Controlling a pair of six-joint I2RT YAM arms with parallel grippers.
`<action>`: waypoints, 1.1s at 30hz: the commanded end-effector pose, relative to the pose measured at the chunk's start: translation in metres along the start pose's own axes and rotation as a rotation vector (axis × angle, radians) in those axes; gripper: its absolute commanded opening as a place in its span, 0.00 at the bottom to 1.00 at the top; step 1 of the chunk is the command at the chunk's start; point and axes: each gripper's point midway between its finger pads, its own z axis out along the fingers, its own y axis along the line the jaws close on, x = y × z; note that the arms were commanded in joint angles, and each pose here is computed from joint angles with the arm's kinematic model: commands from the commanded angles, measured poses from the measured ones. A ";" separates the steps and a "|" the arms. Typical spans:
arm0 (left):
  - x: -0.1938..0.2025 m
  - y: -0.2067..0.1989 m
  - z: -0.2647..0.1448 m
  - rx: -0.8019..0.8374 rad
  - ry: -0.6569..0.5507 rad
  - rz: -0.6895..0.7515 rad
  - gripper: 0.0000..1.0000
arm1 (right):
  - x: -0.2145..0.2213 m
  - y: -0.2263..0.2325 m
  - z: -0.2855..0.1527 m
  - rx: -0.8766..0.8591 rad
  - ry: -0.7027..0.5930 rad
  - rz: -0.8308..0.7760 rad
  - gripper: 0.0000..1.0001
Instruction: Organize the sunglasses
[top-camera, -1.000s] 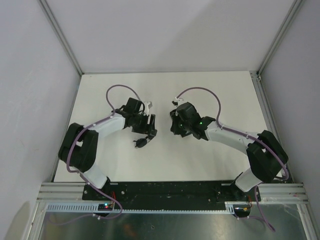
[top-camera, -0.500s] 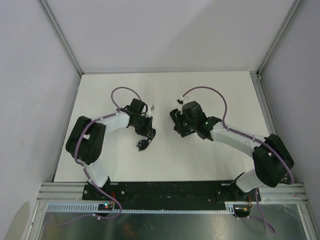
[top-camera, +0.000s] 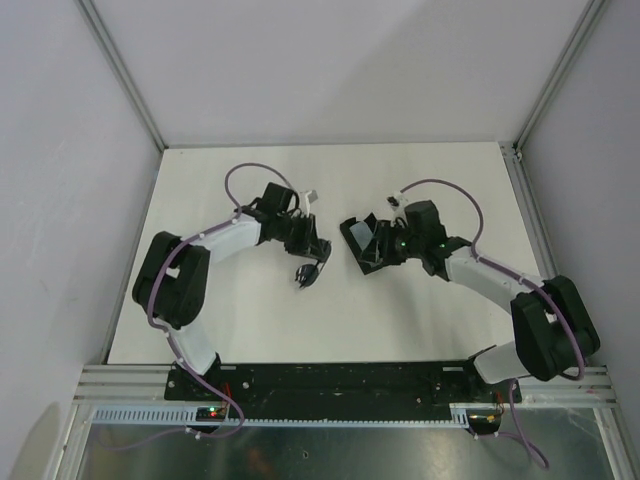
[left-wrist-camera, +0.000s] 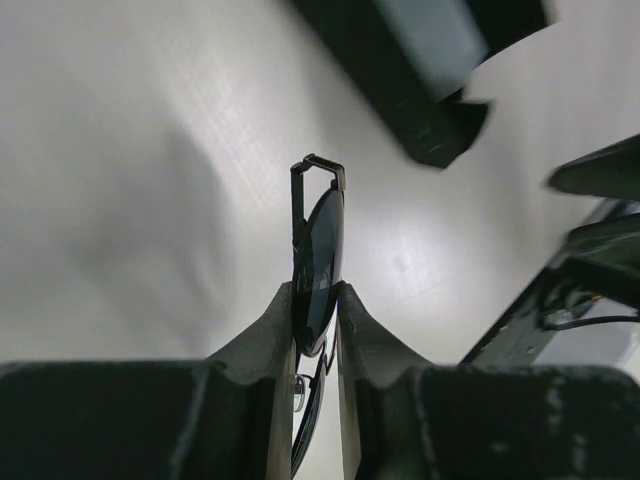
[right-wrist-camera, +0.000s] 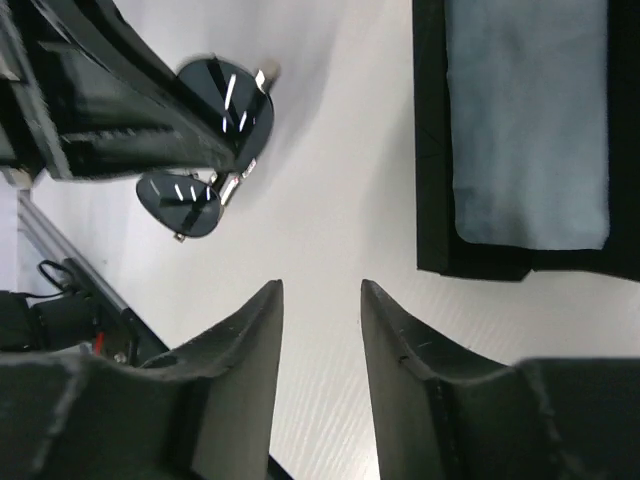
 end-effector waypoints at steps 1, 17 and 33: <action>-0.062 -0.073 -0.031 0.232 -0.160 0.045 0.15 | -0.016 0.032 -0.025 -0.257 -0.078 0.037 0.46; -0.132 -0.185 -0.104 0.654 -0.406 -0.036 0.25 | -0.081 0.083 -0.082 -0.442 -0.393 -0.023 0.66; -0.117 -0.212 -0.105 0.712 -0.374 -0.016 0.26 | -0.112 0.078 -0.091 -0.455 -0.502 0.007 0.59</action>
